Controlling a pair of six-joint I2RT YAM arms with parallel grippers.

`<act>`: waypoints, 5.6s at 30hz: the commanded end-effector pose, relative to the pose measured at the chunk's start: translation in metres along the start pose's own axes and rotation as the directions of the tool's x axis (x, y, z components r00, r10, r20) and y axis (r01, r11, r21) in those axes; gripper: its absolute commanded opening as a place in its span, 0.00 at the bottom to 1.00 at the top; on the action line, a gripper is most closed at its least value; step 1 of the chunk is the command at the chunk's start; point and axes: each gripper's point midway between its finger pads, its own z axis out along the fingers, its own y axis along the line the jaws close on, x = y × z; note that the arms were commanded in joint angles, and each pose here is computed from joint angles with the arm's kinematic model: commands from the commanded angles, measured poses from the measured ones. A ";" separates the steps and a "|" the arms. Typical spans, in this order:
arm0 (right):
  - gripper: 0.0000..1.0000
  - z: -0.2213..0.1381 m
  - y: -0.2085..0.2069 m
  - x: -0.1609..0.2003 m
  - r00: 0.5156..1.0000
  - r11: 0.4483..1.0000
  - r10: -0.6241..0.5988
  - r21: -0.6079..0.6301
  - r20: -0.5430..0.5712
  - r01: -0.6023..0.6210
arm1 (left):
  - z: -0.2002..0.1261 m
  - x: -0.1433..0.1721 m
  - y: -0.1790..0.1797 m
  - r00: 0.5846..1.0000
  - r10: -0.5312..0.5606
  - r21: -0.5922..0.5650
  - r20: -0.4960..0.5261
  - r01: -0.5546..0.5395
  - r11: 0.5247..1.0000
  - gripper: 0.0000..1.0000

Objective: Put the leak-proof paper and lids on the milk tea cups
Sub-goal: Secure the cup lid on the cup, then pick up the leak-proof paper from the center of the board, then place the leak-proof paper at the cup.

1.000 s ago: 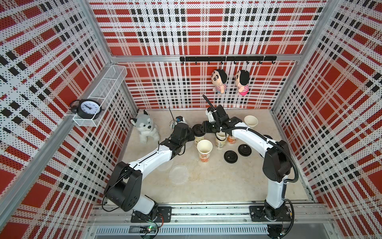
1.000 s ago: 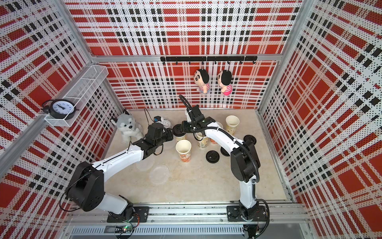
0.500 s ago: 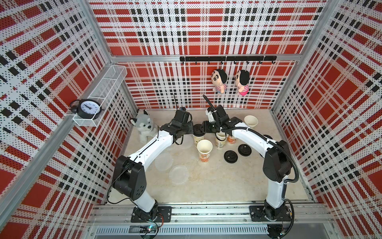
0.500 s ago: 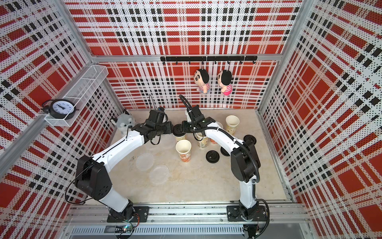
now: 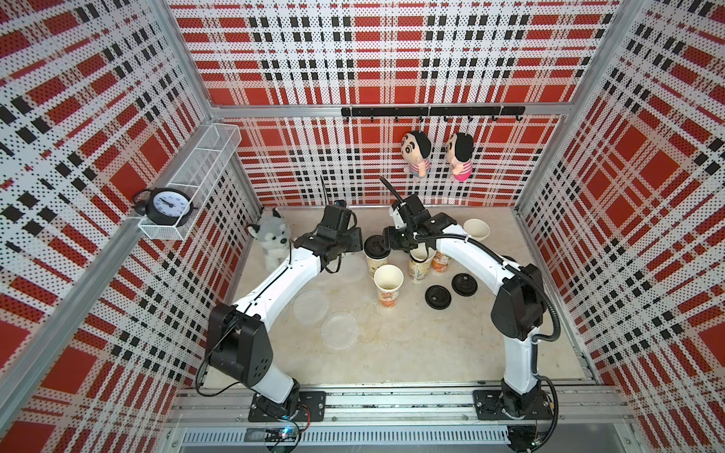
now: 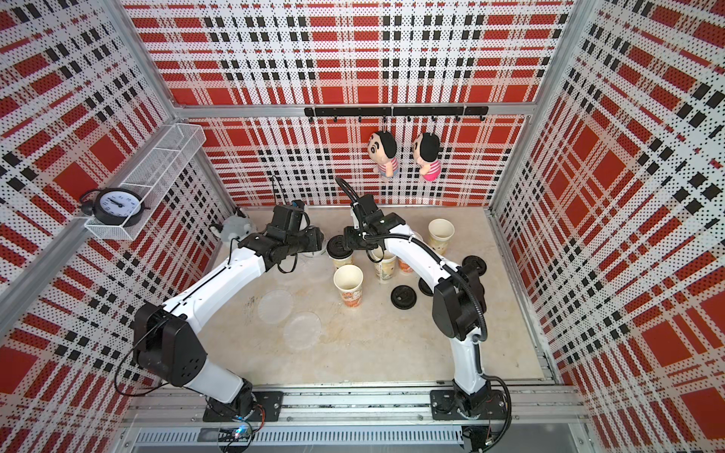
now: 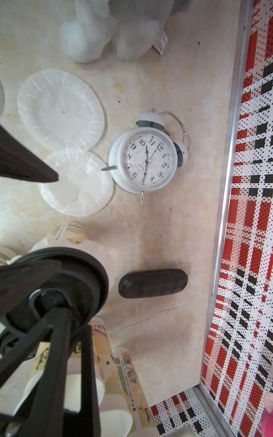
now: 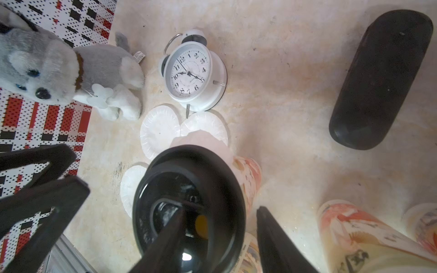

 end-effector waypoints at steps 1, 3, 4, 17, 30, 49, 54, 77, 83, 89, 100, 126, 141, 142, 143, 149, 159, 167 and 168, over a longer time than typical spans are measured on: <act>0.54 0.002 -0.002 0.003 1.000 1.000 -0.009 0.025 -0.026 0.010 | -0.012 0.002 0.009 1.000 -0.013 -0.005 0.008 0.013 1.000 0.57; 0.55 -0.004 0.005 -0.006 1.000 1.000 -0.010 -0.005 0.004 0.010 | -0.015 0.004 0.014 1.000 -0.027 -0.016 0.013 0.027 1.000 0.57; 0.55 -0.007 0.009 -0.009 1.000 1.000 -0.009 -0.020 0.019 0.009 | -0.016 0.006 0.016 1.000 -0.027 -0.022 0.012 0.027 0.999 0.57; 0.60 -0.053 0.015 -0.023 0.993 1.000 -0.019 -0.020 0.117 0.022 | 0.001 0.064 0.074 0.974 -0.194 -0.117 -0.119 0.180 0.977 0.56; 0.58 -0.096 -0.018 0.012 0.988 1.000 0.010 0.019 0.155 -0.013 | 0.067 0.115 0.107 0.927 -0.295 -0.220 -0.230 0.246 0.944 0.42; 0.58 -0.080 -0.036 0.030 0.992 0.999 0.038 0.005 0.119 -0.039 | 0.097 0.142 0.069 0.883 -0.379 -0.199 -0.278 0.333 0.922 0.44; 0.58 -0.079 -0.041 0.033 0.992 0.999 0.046 -0.008 0.119 -0.045 | 0.097 0.146 0.077 0.870 -0.419 -0.241 -0.261 0.361 0.901 0.44; 0.58 -0.077 -0.057 0.037 0.993 0.999 0.051 -0.019 0.108 -0.049 | 0.119 0.165 0.094 0.851 -0.471 -0.338 -0.234 0.383 0.860 0.43; 0.58 -0.076 -0.065 0.039 0.993 0.998 0.057 -0.011 0.103 -0.056 | 0.123 0.170 0.102 0.852 -0.473 -0.371 -0.224 0.375 0.850 0.33; 0.58 -0.074 -0.069 0.041 0.993 0.998 0.063 -0.015 0.098 -0.062 | 0.125 0.175 0.110 0.851 -0.477 -0.398 -0.220 0.368 0.840 0.29; 0.59 -0.070 -0.076 0.044 0.993 0.997 0.076 -0.013 0.090 -0.075 | 0.130 0.174 0.115 0.855 -0.470 -0.413 -0.221 0.355 0.839 0.14; 0.59 -0.098 -0.060 0.019 0.985 0.998 0.059 -0.044 0.165 -0.052 | 0.101 0.101 0.094 0.916 -0.391 -0.292 -0.094 0.350 0.890 0.00; 0.59 -0.106 -0.054 0.015 0.978 0.996 0.065 -0.068 0.197 -0.052 | 0.025 0.020 0.081 0.929 -0.359 -0.228 0.085 0.369 0.901 0.00; 0.59 -0.105 -0.054 0.014 0.978 0.996 0.065 -0.071 0.197 -0.052 | 0.015 0.014 0.079 0.929 -0.358 -0.217 0.099 0.371 0.903 0.00; 0.59 -0.106 -0.053 0.013 0.978 0.996 0.065 -0.073 0.200 -0.052 | 0.006 0.008 0.077 0.927 -0.357 -0.206 0.115 0.374 0.904 0.00; 0.59 -0.109 -0.049 0.008 0.976 0.995 0.060 -0.088 0.209 -0.043 | -0.052 -0.020 0.059 0.932 -0.325 -0.144 0.161 0.348 0.926 0.00; 0.59 -0.141 -0.057 0.003 0.961 0.996 0.065 -0.072 0.270 -0.047 | -0.118 -0.019 -0.052 0.978 -0.191 0.105 0.081 0.182 0.978 0.00; 0.60 -0.172 -0.081 0.010 0.943 0.996 0.091 -0.045 0.321 -0.080 | -0.142 0.003 -0.139 0.991 -0.136 0.325 0.008 0.127 0.937 0.00; 0.60 -0.173 -0.083 0.011 0.942 0.995 0.094 -0.045 0.323 -0.084 | -0.142 0.007 -0.148 0.991 -0.133 0.355 -0.007 0.126 0.926 0.00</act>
